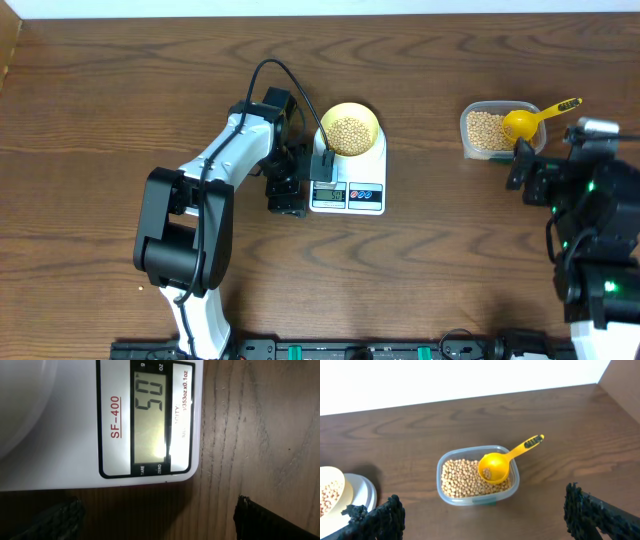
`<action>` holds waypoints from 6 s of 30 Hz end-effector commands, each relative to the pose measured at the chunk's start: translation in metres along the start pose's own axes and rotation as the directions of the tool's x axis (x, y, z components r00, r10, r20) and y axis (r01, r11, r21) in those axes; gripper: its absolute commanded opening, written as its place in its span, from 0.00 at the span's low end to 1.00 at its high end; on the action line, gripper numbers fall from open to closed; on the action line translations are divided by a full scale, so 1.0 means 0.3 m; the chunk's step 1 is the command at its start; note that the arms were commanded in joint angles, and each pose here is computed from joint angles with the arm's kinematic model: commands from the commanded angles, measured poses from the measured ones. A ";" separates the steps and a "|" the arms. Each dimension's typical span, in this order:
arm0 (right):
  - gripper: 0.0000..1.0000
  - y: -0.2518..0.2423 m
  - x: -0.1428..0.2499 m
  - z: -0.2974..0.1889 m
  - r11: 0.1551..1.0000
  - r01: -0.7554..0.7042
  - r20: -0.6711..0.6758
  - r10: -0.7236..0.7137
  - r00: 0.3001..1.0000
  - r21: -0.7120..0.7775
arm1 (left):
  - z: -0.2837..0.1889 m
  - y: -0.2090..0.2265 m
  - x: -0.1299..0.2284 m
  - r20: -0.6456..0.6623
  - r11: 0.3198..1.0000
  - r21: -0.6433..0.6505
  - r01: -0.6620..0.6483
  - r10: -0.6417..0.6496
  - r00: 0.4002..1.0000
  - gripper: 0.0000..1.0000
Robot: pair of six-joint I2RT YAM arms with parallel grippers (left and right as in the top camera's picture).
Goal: Scoop item into bowl and weigh 50g on scale
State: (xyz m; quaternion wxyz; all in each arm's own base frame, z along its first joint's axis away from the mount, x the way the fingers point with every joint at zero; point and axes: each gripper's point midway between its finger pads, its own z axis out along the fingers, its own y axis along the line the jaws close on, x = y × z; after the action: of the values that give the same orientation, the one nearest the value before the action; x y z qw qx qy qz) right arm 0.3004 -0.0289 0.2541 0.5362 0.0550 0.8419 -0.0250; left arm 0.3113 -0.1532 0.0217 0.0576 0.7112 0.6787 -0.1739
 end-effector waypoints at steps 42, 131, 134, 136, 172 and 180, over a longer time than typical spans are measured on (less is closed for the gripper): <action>0.99 0.068 0.378 -0.034 0.992 0.008 0.347 0.036 0.937 -0.125 | 0.020 -0.011 0.013 -0.003 1.000 0.025 0.011 -0.011 1.000 0.98; 0.99 0.069 0.376 -0.035 0.992 0.008 0.348 0.037 0.937 -0.125 | -0.608 -0.098 -0.145 -0.020 0.832 -0.533 -0.155 0.171 0.985 0.98; 0.99 0.069 0.376 -0.035 0.992 0.008 0.348 0.037 0.937 -0.125 | -0.608 -0.098 -0.145 -0.020 0.832 -0.533 -0.155 0.171 0.985 0.98; 0.99 0.069 0.376 -0.035 0.992 0.008 0.348 0.037 0.937 -0.125 | -0.608 -0.098 -0.145 -0.020 0.832 -0.533 -0.155 0.171 0.985 0.98; 0.99 0.069 0.376 -0.035 0.992 0.008 0.348 0.037 0.937 -0.126 | -0.121 -0.195 0.073 0.406 0.828 -0.401 0.393 -0.224 0.886 0.98; 0.99 0.069 0.376 -0.035 0.992 0.008 0.348 0.037 0.937 -0.125 | -0.164 -0.229 0.042 0.629 0.779 -0.434 0.452 -0.097 0.771 0.97</action>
State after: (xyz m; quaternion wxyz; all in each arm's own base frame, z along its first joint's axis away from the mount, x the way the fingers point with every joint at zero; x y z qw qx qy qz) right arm 0.2465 0.0005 0.1569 0.6797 0.0168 0.7330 0.0179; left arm 0.2656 -0.1118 0.0692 0.4171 0.4984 0.7504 -0.1204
